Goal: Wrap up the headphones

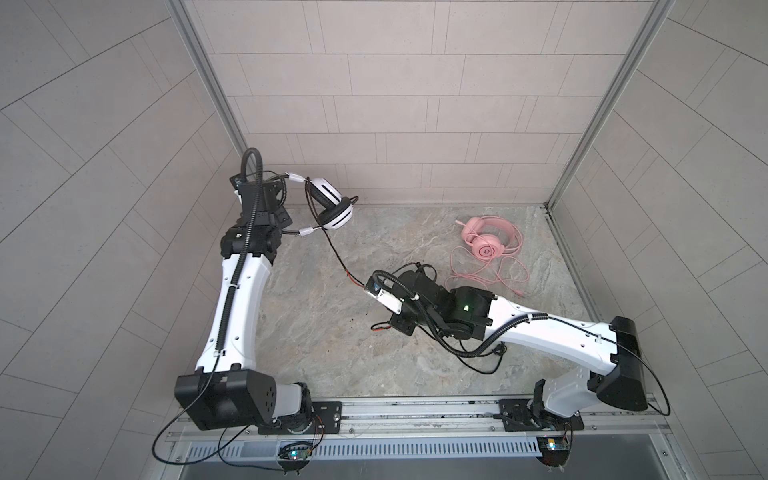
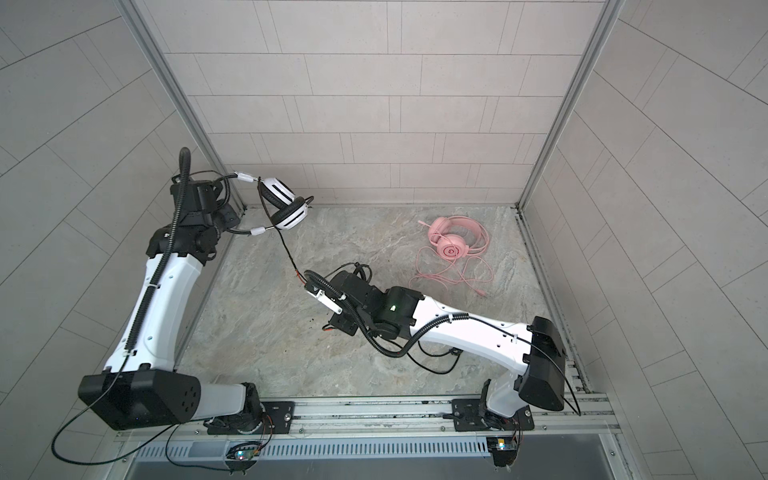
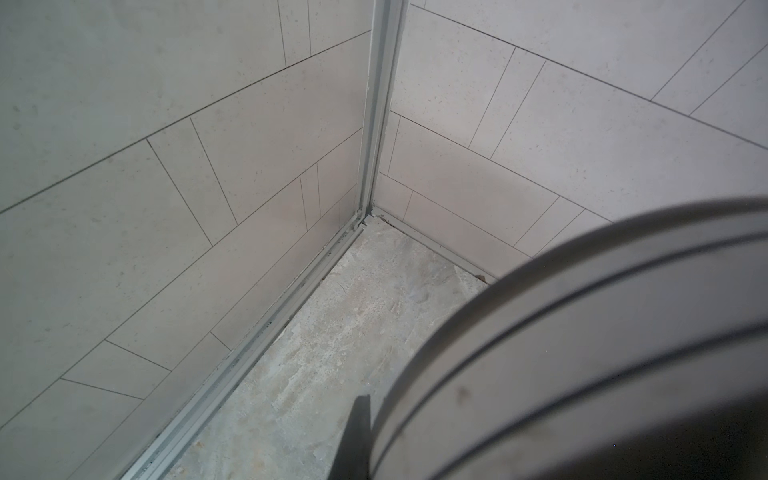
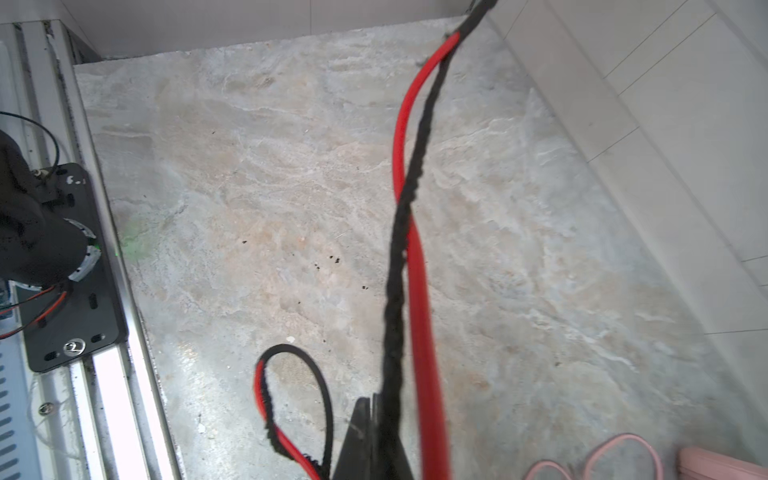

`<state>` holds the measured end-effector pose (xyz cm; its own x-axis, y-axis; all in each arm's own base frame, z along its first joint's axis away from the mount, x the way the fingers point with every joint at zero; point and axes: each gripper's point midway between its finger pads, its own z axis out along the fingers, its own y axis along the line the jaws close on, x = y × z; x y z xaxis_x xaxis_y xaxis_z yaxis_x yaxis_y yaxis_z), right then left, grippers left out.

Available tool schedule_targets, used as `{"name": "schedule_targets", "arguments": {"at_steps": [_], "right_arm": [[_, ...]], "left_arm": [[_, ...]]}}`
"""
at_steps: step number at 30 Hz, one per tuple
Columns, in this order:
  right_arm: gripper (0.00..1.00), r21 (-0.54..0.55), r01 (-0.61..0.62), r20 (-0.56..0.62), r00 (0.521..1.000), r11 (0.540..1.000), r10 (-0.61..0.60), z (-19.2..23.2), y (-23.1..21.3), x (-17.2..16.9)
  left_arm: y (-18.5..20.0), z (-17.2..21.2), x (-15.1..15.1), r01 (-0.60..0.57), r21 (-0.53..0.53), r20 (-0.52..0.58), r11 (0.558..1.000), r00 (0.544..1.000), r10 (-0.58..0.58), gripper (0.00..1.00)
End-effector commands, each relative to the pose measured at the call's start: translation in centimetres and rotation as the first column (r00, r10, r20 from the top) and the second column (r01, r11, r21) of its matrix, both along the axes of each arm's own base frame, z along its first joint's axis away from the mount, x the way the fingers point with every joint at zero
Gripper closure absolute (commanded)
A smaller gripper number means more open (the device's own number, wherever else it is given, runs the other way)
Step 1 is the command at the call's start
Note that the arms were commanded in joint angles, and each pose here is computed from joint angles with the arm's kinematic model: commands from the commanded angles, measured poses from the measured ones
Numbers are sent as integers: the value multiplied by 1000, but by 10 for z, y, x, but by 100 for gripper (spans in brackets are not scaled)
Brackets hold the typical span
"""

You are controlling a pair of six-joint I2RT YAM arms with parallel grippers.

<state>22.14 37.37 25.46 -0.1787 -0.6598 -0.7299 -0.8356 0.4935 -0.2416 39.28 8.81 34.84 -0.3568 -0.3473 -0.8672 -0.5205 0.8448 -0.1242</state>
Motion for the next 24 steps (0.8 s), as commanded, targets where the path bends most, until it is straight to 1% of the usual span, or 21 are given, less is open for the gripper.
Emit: {"name": "schedule_targets", "arguments": {"at_steps": [1,3,5,10,14,16,18,21,23,24], "right_arm": [[100,-55,46,129,991,997,-38,29,-23,12],[100,-59,73,178,982,996,-62,42,-30,17],[100,-59,101,218,972,993,-86,53,-37,23],[100,-14,177,267,949,984,-167,77,-57,42],[100,22,249,292,925,968,-244,94,-75,61],[100,43,287,308,908,957,-286,103,-83,70],[100,73,319,315,892,945,-325,111,-92,78],[100,108,362,311,872,926,-377,121,-105,88],[100,134,394,309,855,909,-416,127,-117,95],[100,142,409,310,846,901,-433,129,-122,98]], "left_arm": [[-6,30,3,20,112,48,993,999,-25,100],[-12,28,6,33,167,18,985,999,-37,100],[-17,22,9,56,182,-5,982,998,-56,100],[-42,-5,17,186,157,-90,970,981,-173,100],[-69,-27,18,277,159,-171,948,953,-250,100],[-90,-41,17,337,163,-203,927,931,-303,100],[-113,-56,17,413,163,-237,896,898,-371,100],[-132,-72,12,498,141,-290,856,847,-445,100],[-142,-80,8,548,118,-297,828,815,-497,100],[-144,-82,7,560,115,-299,821,807,-509,100]]}}
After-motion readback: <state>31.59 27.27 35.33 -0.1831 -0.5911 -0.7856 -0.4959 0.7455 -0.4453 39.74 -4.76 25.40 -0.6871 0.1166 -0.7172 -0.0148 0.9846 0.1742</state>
